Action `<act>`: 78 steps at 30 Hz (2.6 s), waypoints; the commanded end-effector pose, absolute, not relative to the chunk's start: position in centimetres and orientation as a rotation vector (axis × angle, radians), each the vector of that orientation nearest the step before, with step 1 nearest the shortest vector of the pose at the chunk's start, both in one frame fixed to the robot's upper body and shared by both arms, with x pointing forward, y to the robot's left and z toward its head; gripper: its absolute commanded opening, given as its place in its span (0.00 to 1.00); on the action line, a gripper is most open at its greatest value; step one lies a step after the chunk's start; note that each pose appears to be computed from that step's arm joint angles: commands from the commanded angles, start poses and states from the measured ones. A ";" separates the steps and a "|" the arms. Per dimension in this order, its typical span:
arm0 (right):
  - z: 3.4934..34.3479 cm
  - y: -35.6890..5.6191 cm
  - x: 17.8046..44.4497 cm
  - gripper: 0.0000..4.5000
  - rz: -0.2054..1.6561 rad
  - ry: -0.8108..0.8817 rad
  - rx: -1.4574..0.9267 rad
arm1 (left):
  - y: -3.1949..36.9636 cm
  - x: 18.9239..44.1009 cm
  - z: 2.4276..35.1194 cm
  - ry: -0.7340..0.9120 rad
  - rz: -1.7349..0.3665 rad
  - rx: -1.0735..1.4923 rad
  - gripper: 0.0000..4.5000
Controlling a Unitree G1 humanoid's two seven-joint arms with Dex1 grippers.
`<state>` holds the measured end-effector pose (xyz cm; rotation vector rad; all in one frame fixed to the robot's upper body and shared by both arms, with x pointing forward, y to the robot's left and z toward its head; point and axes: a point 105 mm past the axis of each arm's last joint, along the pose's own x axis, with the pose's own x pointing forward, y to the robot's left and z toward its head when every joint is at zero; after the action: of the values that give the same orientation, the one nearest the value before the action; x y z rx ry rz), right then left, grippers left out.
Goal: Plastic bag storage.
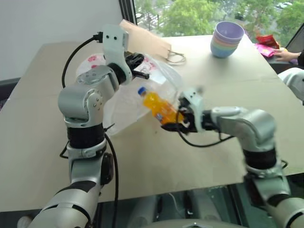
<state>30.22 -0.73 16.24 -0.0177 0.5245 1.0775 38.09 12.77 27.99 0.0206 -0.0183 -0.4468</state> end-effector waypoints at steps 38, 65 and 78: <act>23.7 -9.3 27.4 0.98 0.999 0.136 -0.273 | 15.3 37.1 26.9 0.087 -0.413 -0.365 0.00; 13.8 -20.2 30.0 0.01 0.488 0.383 -0.190 | 14.9 37.1 27.0 0.053 -0.438 -0.324 0.00; 18.7 3.3 40.3 0.01 0.743 0.147 -0.152 | 16.1 35.8 27.9 0.004 -0.416 -0.312 0.00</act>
<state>38.02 3.13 17.64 -0.1162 0.2301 0.8117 36.46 16.03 26.74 -0.3195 0.0595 -0.4191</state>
